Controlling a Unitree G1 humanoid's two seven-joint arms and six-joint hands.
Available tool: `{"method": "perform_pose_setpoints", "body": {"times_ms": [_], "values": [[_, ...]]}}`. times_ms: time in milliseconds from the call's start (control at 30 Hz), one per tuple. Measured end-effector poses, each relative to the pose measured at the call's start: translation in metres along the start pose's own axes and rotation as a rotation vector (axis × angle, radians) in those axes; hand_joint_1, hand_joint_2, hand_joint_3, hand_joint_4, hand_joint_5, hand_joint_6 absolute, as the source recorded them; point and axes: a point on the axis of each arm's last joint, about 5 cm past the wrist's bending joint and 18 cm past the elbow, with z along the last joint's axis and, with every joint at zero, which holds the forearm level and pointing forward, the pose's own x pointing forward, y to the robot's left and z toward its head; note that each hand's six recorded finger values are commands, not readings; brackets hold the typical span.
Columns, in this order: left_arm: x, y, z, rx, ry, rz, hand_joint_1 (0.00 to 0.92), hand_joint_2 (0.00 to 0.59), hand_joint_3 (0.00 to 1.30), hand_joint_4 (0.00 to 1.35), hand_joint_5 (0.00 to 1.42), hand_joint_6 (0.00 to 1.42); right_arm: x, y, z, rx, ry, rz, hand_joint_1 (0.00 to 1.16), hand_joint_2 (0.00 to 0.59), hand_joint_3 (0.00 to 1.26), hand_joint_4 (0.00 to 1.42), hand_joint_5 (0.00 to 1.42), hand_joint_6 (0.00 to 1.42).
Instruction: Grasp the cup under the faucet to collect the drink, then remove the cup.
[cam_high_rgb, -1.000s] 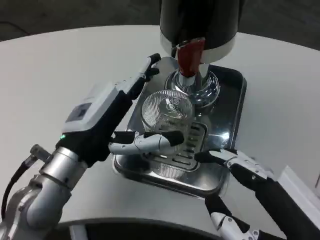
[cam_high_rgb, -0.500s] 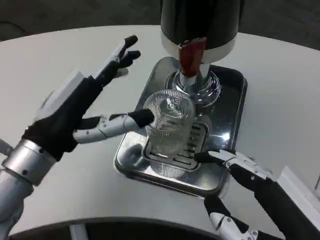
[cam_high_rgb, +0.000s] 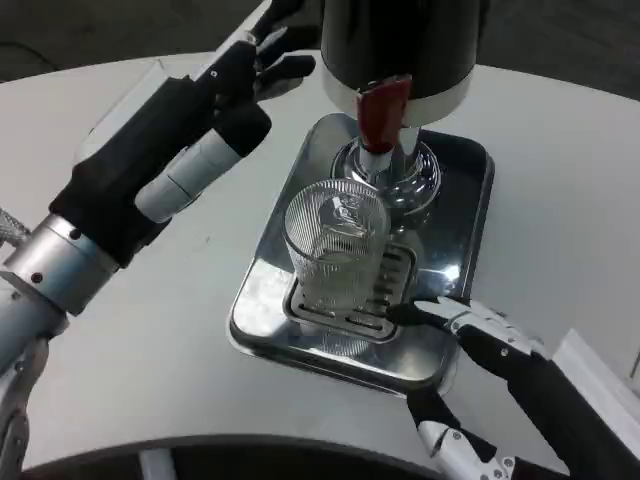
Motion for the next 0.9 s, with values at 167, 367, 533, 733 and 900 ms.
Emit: {"method": "perform_pose_setpoints", "body": {"times_ms": [167, 367, 533, 733, 900], "values": [[0.008, -0.006, -0.0004, -0.045, -0.006, -0.012, 0.037, 0.001, 0.05, 0.02, 0.15, 0.10, 0.000, -0.0003, -0.0002, -0.001, 0.002, -0.002, 0.46, 0.516, 0.24, 0.13, 0.07, 0.00], [0.016, -0.009, 0.0012, -0.071, -0.021, -0.034, 0.043, 0.008, 0.06, 0.03, 0.17, 0.12, 0.000, -0.0006, -0.0001, -0.001, 0.000, -0.005, 0.46, 0.516, 0.25, 0.14, 0.07, 0.00], [0.020, -0.013, -0.0020, -0.105, -0.022, -0.040, 0.043, 0.007, 0.06, 0.04, 0.17, 0.12, 0.000, -0.0003, -0.0001, 0.002, 0.002, -0.005, 0.46, 0.516, 0.25, 0.14, 0.07, 0.00], [0.023, -0.015, -0.0040, -0.124, -0.026, -0.053, 0.054, 0.006, 0.07, 0.04, 0.18, 0.12, 0.000, -0.0002, -0.0002, 0.004, 0.004, -0.014, 0.46, 0.516, 0.25, 0.15, 0.08, 0.00], [0.026, -0.020, -0.0060, -0.149, -0.031, -0.069, 0.057, 0.010, 0.07, 0.04, 0.19, 0.12, 0.000, -0.0004, -0.0004, 0.004, 0.006, -0.015, 0.46, 0.516, 0.25, 0.15, 0.08, 0.00]]}}
